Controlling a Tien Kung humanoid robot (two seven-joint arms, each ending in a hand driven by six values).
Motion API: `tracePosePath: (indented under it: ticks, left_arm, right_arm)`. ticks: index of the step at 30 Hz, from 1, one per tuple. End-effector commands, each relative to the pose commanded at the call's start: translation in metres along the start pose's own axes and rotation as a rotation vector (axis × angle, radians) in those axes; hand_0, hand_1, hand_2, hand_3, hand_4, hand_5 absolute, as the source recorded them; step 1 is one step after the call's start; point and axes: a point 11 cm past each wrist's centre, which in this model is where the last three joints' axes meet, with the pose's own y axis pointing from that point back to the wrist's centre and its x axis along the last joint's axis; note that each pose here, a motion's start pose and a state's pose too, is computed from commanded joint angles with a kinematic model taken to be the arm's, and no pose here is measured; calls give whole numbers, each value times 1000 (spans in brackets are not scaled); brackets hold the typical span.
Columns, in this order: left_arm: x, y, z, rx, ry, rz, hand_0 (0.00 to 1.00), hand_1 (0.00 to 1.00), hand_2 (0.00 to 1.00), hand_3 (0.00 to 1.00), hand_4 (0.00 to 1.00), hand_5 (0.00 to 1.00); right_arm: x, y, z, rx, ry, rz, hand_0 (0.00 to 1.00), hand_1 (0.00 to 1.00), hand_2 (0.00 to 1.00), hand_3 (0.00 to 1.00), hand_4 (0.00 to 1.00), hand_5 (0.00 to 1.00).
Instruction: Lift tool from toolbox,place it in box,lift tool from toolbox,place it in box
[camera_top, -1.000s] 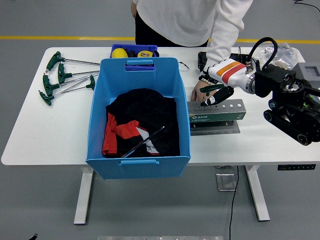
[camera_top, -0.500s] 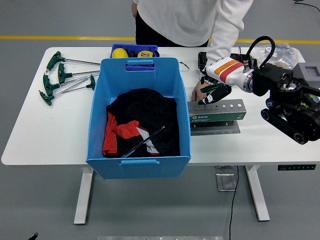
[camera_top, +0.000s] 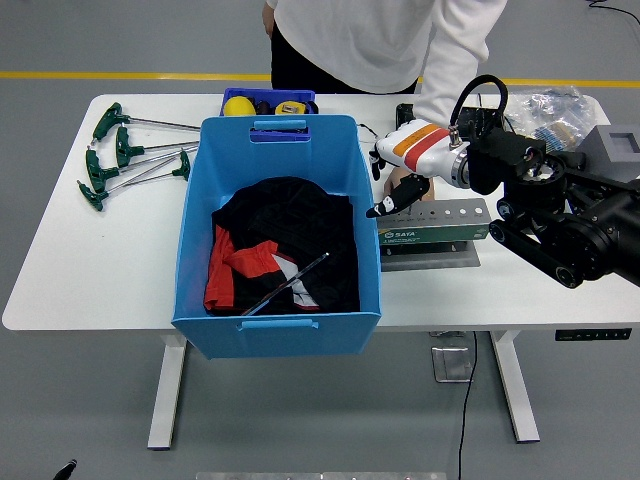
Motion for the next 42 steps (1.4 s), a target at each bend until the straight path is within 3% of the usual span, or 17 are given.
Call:
tracePosePath:
  ticks: [22, 42]
  left_arm:
    - [0, 0, 9, -15, -26, 4, 814, 877, 854, 747, 751, 621]
    - [0, 0, 8, -14, -16, 5, 816, 878, 853, 741, 751, 622]
  right_arm:
    - [-36, -1, 21, -68, 74, -108, 764, 510, 555, 432, 998, 661]
    - [-30, -2, 23, -75, 91, -116, 762, 475, 531, 417, 998, 671]
